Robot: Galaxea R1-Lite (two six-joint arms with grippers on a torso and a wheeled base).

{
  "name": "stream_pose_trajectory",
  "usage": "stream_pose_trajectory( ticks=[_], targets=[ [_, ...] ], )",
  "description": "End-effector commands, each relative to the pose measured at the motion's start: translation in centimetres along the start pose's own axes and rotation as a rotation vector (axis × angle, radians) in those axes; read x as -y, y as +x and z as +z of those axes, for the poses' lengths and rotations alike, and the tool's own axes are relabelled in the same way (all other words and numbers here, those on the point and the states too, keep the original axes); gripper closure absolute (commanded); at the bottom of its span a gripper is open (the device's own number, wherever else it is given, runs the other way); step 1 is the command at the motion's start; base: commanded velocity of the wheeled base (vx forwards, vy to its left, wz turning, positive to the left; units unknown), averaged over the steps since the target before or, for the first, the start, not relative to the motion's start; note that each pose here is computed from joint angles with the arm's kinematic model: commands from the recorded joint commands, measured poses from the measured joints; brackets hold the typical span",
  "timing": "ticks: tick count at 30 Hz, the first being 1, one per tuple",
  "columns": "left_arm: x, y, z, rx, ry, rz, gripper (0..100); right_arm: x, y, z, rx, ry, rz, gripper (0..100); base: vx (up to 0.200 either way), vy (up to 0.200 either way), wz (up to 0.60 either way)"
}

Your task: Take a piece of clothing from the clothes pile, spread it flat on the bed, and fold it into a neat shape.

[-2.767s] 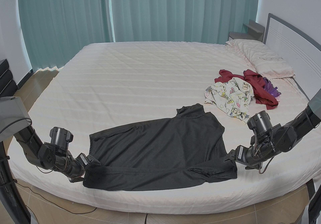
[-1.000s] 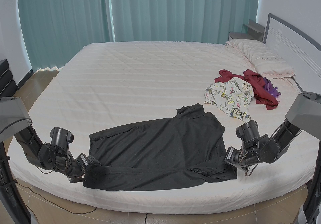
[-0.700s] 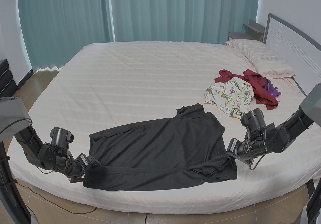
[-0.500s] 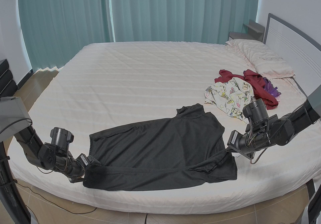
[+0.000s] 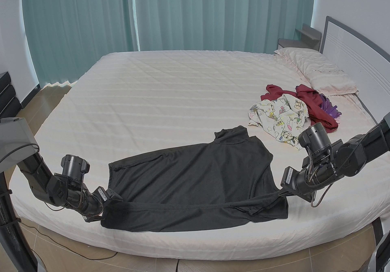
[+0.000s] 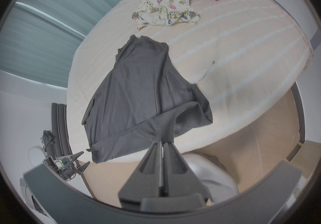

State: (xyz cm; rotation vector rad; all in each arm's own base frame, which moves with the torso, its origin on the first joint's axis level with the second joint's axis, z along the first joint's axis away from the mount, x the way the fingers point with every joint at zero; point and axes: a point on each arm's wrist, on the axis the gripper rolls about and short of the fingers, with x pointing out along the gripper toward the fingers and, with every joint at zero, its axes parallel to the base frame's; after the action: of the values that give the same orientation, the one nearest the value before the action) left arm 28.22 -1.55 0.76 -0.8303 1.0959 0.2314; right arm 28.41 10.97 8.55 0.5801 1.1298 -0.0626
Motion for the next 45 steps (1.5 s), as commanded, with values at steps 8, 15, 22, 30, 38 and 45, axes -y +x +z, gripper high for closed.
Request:
stream_pose_trajectory(
  ticks=[8,15,22,30,38,45],
  targets=[
    [-0.2,0.0,-0.2,-0.006,0.0,0.008,0,0.8,0.1,-1.2,-0.068,-0.014,-0.042,100,0.0,0.0,0.0],
    [-0.2,0.1,-0.2,-0.002,0.006,0.003,0,1.8,1.0,-2.5,-0.11,-0.081,-0.09,0,0.0,0.0,0.0],
    [-0.1,0.1,-0.1,0.015,0.01,-0.016,0,2.4,2.1,-1.9,-0.075,-0.078,-0.132,0,0.0,0.0,0.0],
    [0.4,0.3,1.2,0.117,0.003,0.026,0,3.1,6.5,0.0,0.036,-0.123,-0.058,0,0.0,0.0,0.0],
    [1.2,2.8,2.7,0.124,0.075,0.032,0,4.3,9.0,-0.4,0.07,-0.161,-0.024,0,0.0,0.0,0.0],
    [0.9,4.0,2.7,0.118,0.119,0.071,0,5.3,9.3,-0.4,0.133,-0.192,0.015,0,0.0,0.0,0.0]
  ],
)
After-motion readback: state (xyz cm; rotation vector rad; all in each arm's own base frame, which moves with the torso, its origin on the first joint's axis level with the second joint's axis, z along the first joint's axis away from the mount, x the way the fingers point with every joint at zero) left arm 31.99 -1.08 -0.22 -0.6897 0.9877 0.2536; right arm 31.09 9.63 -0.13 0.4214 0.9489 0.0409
